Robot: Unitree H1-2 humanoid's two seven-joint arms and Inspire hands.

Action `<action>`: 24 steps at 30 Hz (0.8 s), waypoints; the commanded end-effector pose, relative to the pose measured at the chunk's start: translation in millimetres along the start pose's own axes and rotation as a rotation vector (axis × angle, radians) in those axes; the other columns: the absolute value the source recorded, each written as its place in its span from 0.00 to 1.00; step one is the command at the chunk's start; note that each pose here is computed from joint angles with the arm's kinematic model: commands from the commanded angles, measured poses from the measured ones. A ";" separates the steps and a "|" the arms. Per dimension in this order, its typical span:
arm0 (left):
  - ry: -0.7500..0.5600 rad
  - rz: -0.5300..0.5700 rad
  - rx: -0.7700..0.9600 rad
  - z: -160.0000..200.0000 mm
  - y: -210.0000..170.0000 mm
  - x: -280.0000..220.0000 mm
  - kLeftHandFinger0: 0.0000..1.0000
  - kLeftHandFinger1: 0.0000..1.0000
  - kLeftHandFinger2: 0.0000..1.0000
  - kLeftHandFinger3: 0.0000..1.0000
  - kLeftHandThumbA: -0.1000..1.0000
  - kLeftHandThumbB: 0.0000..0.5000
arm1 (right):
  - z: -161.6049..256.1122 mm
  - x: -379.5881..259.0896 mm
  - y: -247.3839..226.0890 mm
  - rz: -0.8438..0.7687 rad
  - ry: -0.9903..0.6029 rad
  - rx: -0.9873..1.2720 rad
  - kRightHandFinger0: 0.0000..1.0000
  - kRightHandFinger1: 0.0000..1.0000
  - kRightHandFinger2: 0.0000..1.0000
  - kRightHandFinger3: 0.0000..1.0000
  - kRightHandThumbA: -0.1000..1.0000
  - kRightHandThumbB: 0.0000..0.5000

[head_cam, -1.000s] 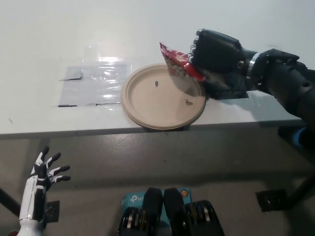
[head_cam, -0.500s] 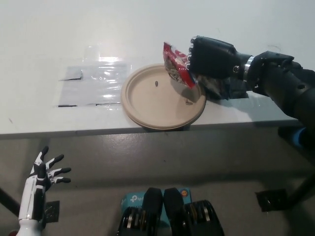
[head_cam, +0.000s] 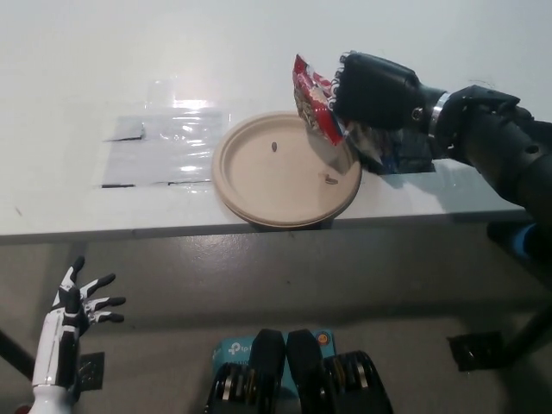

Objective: The robot picks up a small bag of sunflower seeds on the right hand side and take it to the empty plate on the left hand side then pours some sunflower seeds on to the plate.

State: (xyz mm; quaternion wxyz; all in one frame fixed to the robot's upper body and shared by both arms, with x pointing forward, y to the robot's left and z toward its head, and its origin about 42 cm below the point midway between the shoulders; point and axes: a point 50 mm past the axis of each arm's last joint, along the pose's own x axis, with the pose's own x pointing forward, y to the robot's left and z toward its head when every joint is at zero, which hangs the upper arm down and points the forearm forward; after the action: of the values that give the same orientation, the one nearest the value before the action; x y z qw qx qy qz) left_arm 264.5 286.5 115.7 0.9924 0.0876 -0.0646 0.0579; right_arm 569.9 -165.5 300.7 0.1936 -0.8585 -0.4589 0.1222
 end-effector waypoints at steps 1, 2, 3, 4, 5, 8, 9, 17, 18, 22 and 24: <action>-0.047 0.003 0.007 8.8 4.6 -0.9 0.52 0.61 0.75 1.00 1.00 0.00 | -49.4 -4.4 -8.0 -0.015 0.160 -0.014 0.00 0.00 0.38 0.03 0.00 0.65; -0.046 0.002 0.006 8.6 5.0 -1.0 0.51 0.61 0.75 1.00 1.00 0.00 | -54.0 -8.3 -6.5 -0.016 0.188 0.022 0.00 0.02 0.40 0.07 0.00 0.67; -0.047 0.002 0.005 8.5 5.0 -1.2 0.51 0.60 0.75 1.00 1.00 0.00 | -55.5 -10.4 -5.5 -0.016 0.208 0.048 0.00 0.09 0.44 0.12 0.00 0.65; -0.052 0.000 0.006 8.8 4.7 -0.6 0.51 0.60 0.74 1.00 1.00 0.00 | -59.8 -18.2 -3.3 -0.058 0.265 0.087 0.00 0.01 0.35 0.09 0.00 0.70; -0.055 -0.001 0.007 8.6 4.7 0.0 0.50 0.59 0.74 1.00 1.00 0.00 | -62.0 -21.8 -1.5 -0.063 0.291 0.110 0.00 0.00 0.34 0.09 0.00 0.65; -0.047 0.000 0.008 8.5 6.6 -0.8 0.52 0.60 0.74 1.00 1.00 0.00 | -63.0 -31.2 5.0 -0.048 0.323 0.109 0.00 0.00 0.36 0.13 0.00 0.60; -0.046 -0.002 0.012 8.6 6.9 -0.3 0.52 0.60 0.74 1.00 1.00 0.00 | -62.5 -34.6 7.5 -0.042 0.333 0.104 0.00 0.00 0.37 0.11 0.00 0.60; -0.047 0.003 0.018 6.5 6.1 0.1 0.50 0.58 0.70 1.00 1.00 0.00 | -27.0 -32.6 17.4 0.043 0.100 0.050 0.00 0.00 0.32 0.07 0.00 0.64; -0.050 0.002 0.020 7.4 5.9 1.6 0.50 0.58 0.70 1.00 1.00 0.00 | -24.2 -31.8 18.0 0.054 0.092 0.054 0.00 0.00 0.31 0.08 0.03 0.64; -0.057 0.003 0.020 7.2 5.6 0.9 0.48 0.56 0.68 1.00 1.00 0.00 | 5.3 -23.3 17.9 0.052 -0.005 0.040 0.00 0.00 0.25 0.09 0.00 0.68; -0.062 0.001 0.022 9.0 5.9 2.6 0.48 0.56 0.68 1.00 1.00 0.00 | 12.1 -18.8 16.5 0.055 -0.028 0.038 0.00 0.00 0.26 0.09 0.00 0.67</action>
State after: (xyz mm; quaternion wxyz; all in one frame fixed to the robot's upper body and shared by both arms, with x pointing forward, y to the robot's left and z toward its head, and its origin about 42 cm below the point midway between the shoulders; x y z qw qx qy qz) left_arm 263.9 287.1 115.3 0.9922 0.0882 -0.0651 0.0587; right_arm 563.0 -200.9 268.3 0.2300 -0.8657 -0.4204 0.1448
